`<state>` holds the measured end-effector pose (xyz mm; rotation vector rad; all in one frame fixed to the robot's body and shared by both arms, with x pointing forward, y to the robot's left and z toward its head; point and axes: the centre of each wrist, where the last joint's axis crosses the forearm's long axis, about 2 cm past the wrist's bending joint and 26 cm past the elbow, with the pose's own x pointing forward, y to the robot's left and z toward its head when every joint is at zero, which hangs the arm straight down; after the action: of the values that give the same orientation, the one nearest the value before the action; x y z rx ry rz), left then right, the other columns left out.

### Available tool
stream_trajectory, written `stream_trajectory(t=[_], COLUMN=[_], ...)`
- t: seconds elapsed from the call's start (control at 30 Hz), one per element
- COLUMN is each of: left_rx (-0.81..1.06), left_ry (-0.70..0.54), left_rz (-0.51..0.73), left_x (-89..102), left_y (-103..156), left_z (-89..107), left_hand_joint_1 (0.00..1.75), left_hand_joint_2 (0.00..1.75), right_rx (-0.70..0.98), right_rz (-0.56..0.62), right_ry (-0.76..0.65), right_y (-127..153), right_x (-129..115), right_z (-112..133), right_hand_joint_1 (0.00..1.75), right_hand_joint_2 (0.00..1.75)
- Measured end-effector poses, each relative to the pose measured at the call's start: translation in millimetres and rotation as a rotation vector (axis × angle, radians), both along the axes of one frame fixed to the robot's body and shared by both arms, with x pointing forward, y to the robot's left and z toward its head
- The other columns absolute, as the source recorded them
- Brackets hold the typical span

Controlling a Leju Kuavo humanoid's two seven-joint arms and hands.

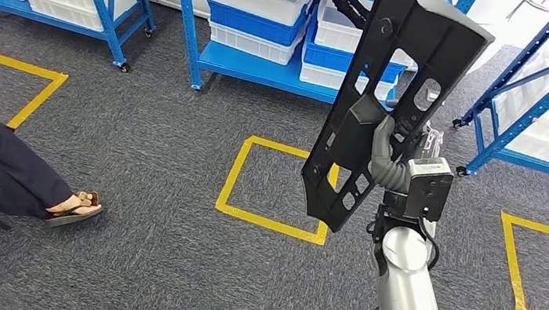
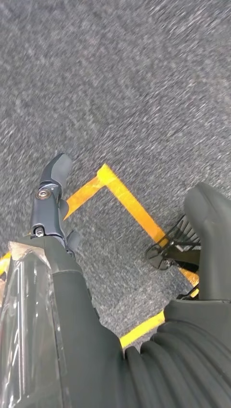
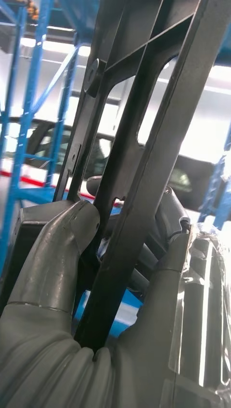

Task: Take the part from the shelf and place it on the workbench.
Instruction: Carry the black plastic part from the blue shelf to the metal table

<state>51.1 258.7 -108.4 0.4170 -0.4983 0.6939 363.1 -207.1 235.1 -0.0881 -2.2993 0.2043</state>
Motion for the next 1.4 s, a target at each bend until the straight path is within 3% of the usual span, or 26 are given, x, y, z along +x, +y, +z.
stream_trajectory(t=[0.9, 1.3, 1.4], left_rx=[-0.003, -0.018, -0.059], left_ry=[-0.034, -0.097, -0.164], left_rz=[0.013, -0.011, -0.019], left_x=[2.8, 2.6, 4.3], left_y=[-0.6, 0.7, -0.2], left_z=[0.3, -0.1, -0.2], left_hand_joint_1=[0.0, 0.0, 0.0], left_hand_joint_2=[1.75, 1.75, 1.75], right_rx=[0.009, 0.017, 0.024], right_rz=[0.026, 0.03, 0.041], right_ry=[0.042, 0.08, 0.086], right_y=[-2.1, 0.4, 2.2], right_x=[11.2, 2.7, 0.6], right_z=[-7.8, -21.9, -22.2], right_hand_joint_1=[1.75, 1.75, 1.75], right_hand_joint_2=[1.75, 1.75, 1.75])
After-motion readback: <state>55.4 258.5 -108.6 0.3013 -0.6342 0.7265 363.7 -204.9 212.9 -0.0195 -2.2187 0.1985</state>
